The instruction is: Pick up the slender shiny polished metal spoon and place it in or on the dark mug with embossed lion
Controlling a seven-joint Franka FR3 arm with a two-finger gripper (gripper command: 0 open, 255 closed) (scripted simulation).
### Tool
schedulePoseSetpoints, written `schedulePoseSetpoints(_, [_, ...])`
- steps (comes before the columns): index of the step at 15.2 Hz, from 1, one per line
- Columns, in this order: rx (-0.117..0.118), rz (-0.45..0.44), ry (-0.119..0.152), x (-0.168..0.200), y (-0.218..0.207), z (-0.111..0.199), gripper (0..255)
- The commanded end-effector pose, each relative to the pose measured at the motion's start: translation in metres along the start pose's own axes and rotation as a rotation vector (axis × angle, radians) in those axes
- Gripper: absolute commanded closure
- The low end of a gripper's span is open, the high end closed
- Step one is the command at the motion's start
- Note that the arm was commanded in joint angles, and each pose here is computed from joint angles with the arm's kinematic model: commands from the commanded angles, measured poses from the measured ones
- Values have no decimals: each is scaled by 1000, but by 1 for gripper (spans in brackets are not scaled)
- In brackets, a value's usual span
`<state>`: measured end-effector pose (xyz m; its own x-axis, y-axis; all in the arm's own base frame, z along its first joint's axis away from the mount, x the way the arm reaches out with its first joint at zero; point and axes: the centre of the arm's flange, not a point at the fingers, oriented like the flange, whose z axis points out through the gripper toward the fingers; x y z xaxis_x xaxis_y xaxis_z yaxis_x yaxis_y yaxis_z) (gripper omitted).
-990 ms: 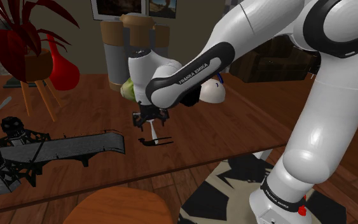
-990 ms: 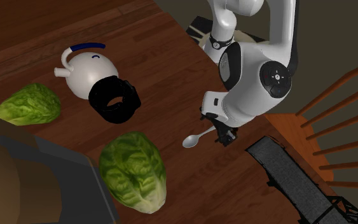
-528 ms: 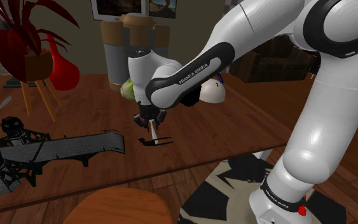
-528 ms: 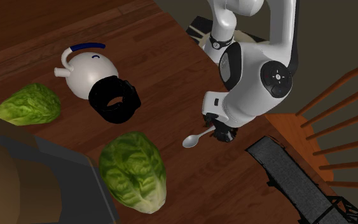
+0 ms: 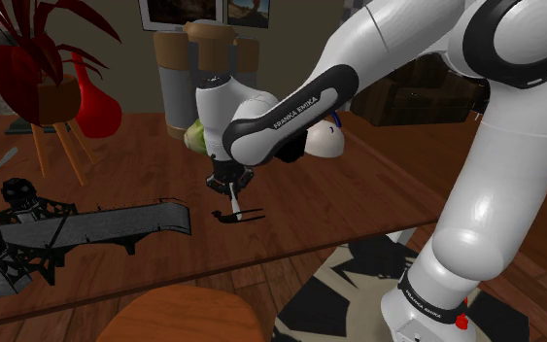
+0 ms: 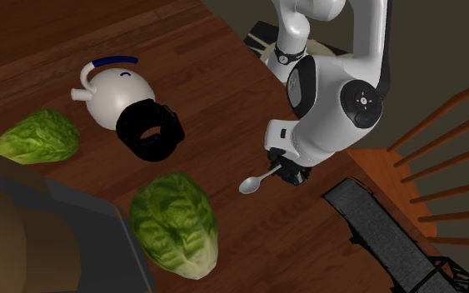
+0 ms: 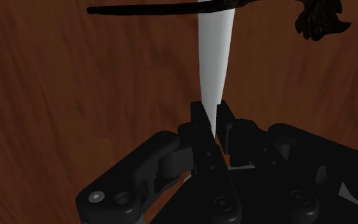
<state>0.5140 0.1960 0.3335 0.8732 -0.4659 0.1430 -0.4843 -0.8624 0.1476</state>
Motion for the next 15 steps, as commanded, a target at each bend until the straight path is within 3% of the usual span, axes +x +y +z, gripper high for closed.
schedulePoseSetpoints(1, [-2, 1, -2, 1, 1, -4, 255])
schedulePoseSetpoints(15, [-2, 1, -2, 11, 12, -77, 255])
